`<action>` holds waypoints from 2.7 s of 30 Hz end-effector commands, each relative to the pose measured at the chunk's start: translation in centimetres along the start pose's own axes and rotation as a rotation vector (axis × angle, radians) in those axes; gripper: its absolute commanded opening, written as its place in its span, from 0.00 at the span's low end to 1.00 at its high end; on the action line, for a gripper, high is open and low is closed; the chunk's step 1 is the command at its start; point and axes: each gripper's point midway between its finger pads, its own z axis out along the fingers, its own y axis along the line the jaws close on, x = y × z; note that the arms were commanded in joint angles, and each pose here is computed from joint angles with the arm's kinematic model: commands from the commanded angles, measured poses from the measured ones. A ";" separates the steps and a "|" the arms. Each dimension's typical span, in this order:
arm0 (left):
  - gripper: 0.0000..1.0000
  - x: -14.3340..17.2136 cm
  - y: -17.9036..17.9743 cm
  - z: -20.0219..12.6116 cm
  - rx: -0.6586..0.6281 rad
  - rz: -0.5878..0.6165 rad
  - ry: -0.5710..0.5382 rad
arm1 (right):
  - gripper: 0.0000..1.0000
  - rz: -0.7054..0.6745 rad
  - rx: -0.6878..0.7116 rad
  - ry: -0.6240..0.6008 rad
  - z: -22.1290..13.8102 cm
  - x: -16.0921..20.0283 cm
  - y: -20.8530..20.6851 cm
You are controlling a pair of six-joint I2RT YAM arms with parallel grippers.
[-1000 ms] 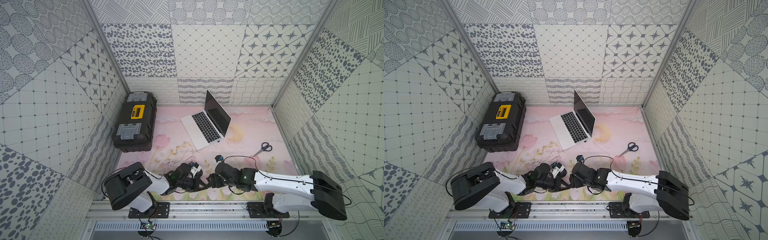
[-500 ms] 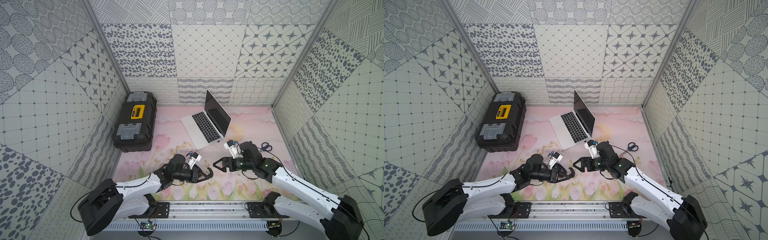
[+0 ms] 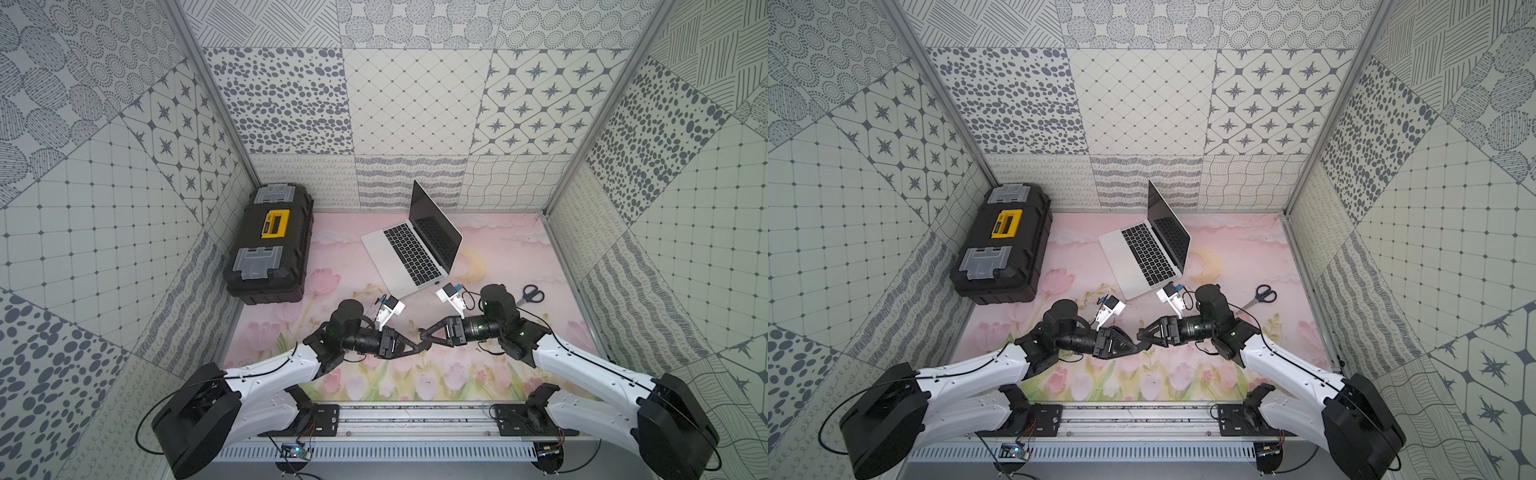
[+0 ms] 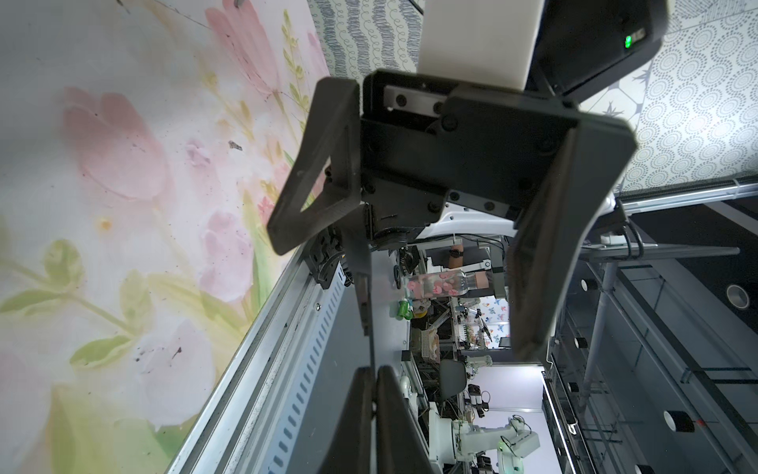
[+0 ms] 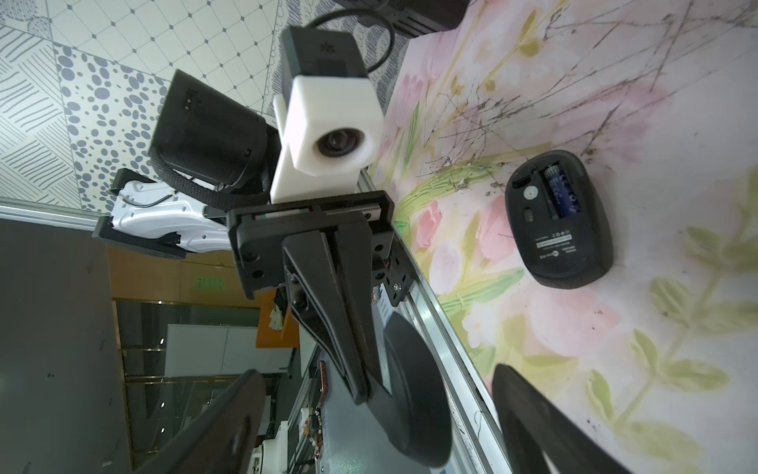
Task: Insert the wireless mouse receiver into the laptop
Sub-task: Pick up the lid from the center of the board, then pick up the mouse from the center of the board.
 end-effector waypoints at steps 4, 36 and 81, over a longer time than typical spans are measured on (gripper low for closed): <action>0.00 -0.1 -2.4 -0.2 0.084 0.060 0.023 | 0.60 -0.047 -0.131 -0.004 -0.2 -0.3 2.6; 0.77 2.7 14.6 -7.5 -0.847 -0.227 -0.185 | 0.00 -0.046 0.302 -0.158 -1.6 -1.0 -5.8; 0.71 1.5 20.0 -7.3 -1.446 0.196 0.217 | 0.00 -0.010 0.341 -0.202 -2.2 0.5 -8.3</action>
